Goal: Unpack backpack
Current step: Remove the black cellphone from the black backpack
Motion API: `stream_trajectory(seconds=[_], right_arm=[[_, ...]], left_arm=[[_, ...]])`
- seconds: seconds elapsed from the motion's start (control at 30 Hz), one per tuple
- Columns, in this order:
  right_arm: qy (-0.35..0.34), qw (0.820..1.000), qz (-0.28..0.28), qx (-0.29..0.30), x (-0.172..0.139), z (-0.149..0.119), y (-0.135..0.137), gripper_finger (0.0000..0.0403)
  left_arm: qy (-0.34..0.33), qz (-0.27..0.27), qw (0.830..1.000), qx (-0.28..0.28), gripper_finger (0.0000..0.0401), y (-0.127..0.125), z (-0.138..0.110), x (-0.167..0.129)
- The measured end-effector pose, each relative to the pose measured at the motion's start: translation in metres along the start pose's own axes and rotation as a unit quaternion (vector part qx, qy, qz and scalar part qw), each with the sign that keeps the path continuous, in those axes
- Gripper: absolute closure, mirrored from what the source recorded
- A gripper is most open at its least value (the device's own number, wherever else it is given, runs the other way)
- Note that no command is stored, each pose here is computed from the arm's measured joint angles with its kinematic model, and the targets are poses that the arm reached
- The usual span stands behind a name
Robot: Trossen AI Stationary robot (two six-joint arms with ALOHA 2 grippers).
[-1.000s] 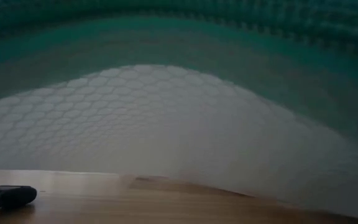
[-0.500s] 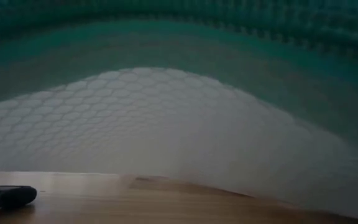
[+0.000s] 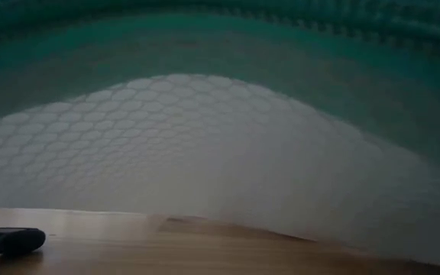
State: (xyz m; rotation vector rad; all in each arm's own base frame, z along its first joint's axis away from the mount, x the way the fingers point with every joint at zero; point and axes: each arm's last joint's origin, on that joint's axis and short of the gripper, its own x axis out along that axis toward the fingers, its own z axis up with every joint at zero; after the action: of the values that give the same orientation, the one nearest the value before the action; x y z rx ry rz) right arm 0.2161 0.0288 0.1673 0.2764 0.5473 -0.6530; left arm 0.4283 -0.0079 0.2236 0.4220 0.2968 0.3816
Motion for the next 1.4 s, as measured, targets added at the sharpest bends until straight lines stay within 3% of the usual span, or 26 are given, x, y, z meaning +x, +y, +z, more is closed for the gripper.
stream_trajectory(seconds=[0.2, 0.3, 0.5, 0.6, 0.73, 0.9, 0.97, 1.13, 1.33, 1.4], right_arm=[[-0.066, 0.994, -0.082, 0.016, 0.026, -0.012, 0.010, 0.0146], [-0.083, 0.989, -0.111, 0.059, 0.036, -0.015, 0.014, 0.0146], [-0.059, 0.986, -0.147, 0.055, 0.063, -0.015, 0.012, 0.0146], [-0.019, 0.990, -0.129, 0.052, 0.075, -0.008, 0.005, 0.0146], [0.018, 0.994, -0.104, 0.017, 0.082, 0.000, -0.002, 0.0146], [0.036, 0.987, -0.091, -0.127, 0.084, 0.003, -0.002, 0.0146], [0.048, 0.984, -0.076, -0.153, 0.084, 0.003, -0.001, 0.0150], [0.053, 0.987, 0.001, -0.153, 0.084, 0.004, 0.007, 0.0213], [-0.038, 0.991, 0.071, -0.110, 0.076, -0.002, 0.011, 0.0372], [-0.061, 0.991, 0.072, -0.092, 0.074, -0.007, 0.006, 0.0391]], left_arm=[[0.001, -0.010, 1.000, -0.007, 0.0393, -0.001, -0.001, 0.000], [0.000, -0.013, 1.000, -0.013, 0.0393, -0.001, -0.001, 0.000], [0.004, -0.013, 1.000, -0.013, 0.0393, -0.003, -0.001, -0.001], [0.008, -0.010, 1.000, -0.017, 0.0393, -0.003, -0.002, -0.001], [0.019, -0.010, 0.999, -0.026, 0.0393, -0.004, -0.005, -0.001], [0.038, -0.010, 0.999, -0.017, 0.0393, -0.006, -0.008, -0.002], [0.044, -0.010, 0.999, -0.014, 0.0393, -0.007, -0.010, -0.002], [0.019, -0.005, 0.999, -0.027, 0.0393, -0.004, -0.002, -0.003], [0.002, -0.015, 0.999, -0.033, 0.0393, -0.003, 0.004, -0.005], [0.000, -0.020, 0.999, -0.032, 0.0393, -0.002, 0.008, -0.008]])
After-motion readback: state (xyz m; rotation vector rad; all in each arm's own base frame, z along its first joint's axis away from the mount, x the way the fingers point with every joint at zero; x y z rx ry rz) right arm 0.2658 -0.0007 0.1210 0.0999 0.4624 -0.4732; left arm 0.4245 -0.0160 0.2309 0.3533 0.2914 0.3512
